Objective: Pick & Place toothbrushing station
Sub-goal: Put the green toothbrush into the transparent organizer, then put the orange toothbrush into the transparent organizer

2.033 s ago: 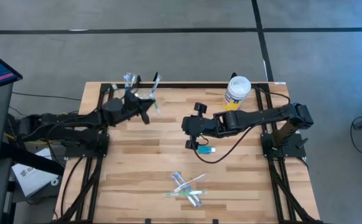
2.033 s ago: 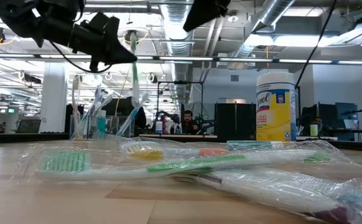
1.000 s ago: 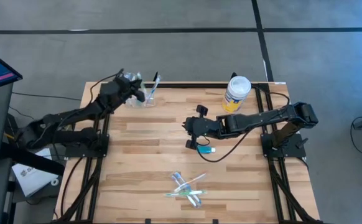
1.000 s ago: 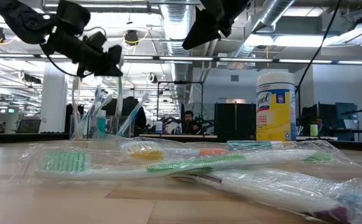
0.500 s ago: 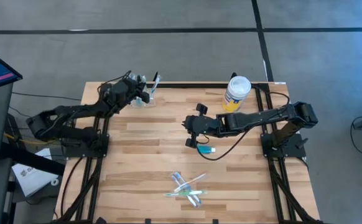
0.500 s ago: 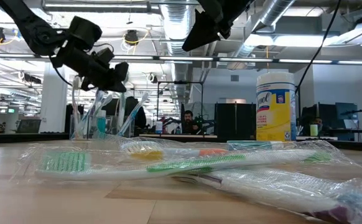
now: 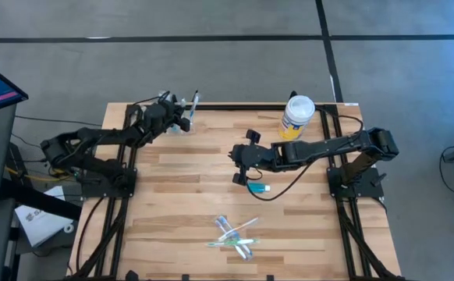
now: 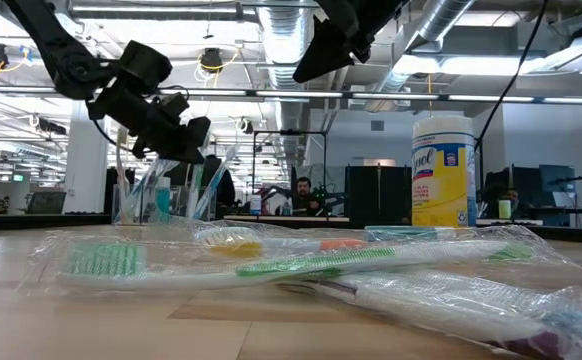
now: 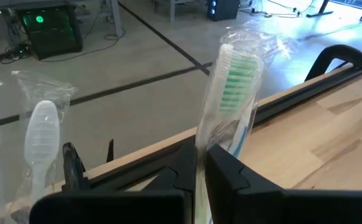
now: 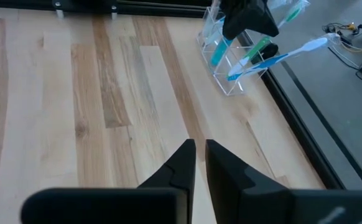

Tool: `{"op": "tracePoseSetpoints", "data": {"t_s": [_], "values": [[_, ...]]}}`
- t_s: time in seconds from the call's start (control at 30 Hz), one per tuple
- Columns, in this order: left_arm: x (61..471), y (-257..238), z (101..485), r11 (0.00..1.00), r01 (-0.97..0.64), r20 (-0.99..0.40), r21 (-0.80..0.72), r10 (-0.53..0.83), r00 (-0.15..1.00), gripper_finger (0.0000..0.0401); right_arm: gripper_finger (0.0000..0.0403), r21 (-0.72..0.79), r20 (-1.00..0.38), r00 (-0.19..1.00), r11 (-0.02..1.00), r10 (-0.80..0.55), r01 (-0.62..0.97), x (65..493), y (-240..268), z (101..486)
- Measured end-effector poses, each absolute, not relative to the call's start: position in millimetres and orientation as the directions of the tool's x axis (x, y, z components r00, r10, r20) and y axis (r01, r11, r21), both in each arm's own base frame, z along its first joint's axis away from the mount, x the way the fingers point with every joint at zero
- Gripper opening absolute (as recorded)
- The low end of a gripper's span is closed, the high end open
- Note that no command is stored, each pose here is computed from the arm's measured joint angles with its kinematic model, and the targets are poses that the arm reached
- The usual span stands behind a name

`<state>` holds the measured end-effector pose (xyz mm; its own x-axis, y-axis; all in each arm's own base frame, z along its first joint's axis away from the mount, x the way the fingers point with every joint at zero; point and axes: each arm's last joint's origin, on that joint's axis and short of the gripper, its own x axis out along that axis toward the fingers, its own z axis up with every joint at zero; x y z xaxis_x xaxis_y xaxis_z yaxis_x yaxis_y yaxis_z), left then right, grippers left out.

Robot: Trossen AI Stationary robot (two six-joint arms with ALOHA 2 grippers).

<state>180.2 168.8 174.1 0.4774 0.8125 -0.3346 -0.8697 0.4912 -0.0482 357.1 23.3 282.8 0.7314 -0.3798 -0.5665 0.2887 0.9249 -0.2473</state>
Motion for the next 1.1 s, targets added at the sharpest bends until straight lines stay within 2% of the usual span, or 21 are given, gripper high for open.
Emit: {"op": "tracePoseSetpoints", "data": {"t_s": [0.17,0.73,1.1], "values": [[181,169,174,0.49,-0.87,-0.333,-0.048,0.813,0.477,0.0025,0.0027,-0.247,-0.567,0.731,0.925,-0.38,0.289,357,23,283],[183,168,177,0.512,-0.857,-0.302,-0.06,0.809,0.505,0.0146,0.0031,-0.247,-0.568,0.726,0.921,-0.389,0.301,357,19,283],[190,159,187,0.554,-0.828,-0.231,-0.083,0.798,0.557,0.0172,0.0032,-0.249,-0.573,0.721,0.921,-0.389,0.299,357,19,282]]}}
